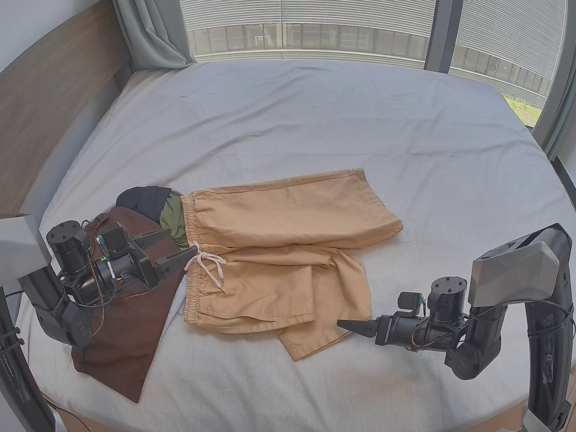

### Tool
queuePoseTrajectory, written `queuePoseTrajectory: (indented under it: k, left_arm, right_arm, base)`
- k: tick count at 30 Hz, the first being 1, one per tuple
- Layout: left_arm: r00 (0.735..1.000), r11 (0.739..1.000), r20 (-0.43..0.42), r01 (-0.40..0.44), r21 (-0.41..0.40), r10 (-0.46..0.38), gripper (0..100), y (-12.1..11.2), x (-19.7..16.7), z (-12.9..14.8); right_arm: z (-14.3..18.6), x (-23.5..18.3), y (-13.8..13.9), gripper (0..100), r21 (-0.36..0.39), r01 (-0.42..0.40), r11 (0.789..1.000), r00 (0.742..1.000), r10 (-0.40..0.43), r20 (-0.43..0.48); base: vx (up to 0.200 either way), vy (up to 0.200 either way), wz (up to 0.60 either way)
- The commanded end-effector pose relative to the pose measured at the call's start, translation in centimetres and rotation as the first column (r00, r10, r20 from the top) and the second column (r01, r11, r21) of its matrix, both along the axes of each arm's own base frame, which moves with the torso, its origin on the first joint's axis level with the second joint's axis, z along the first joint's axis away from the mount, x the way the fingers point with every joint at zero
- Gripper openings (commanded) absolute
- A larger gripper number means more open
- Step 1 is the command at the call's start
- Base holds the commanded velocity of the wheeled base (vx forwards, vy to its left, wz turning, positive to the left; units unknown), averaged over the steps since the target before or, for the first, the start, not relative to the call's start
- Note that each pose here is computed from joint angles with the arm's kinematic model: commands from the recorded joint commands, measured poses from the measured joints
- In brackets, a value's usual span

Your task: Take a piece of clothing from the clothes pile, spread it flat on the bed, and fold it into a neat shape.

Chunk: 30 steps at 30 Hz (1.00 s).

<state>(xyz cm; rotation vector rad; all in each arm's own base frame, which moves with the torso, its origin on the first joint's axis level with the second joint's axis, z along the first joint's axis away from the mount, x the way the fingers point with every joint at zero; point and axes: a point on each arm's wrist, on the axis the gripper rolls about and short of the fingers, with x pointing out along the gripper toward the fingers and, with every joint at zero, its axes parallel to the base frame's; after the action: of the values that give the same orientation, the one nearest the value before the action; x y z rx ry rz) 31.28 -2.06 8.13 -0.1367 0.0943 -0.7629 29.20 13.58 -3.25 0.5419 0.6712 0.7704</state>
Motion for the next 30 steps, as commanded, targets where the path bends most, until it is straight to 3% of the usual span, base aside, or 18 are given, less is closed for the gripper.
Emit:
queuePoseTrajectory:
  k: [1,15,30]
  left_arm:
    - [1.0,1.0,-0.007,0.002,0.0,-0.002,100,-0.1,0.1,-0.2]
    - [1.0,1.0,-0.009,0.009,0.001,-0.009,100,-0.2,0.0,-0.3]
    - [1.0,1.0,-0.011,0.017,0.001,-0.017,100,-0.5,0.0,-0.3]
  right_arm:
    - [0.8,0.2,0.4,100,0.02,-0.004,1.0,1.0,0.004,0.022]
    - [5.2,2.7,-2.5,100,0.08,0.103,0.991,0.978,-0.115,0.176]
    - [4.2,3.1,-2.9,100,0.068,0.12,0.99,0.979,-0.13,0.158]
  base:
    - [0.0,0.0,0.0]
    - [0.0,0.0,0.0]
    - [0.0,0.0,0.0]
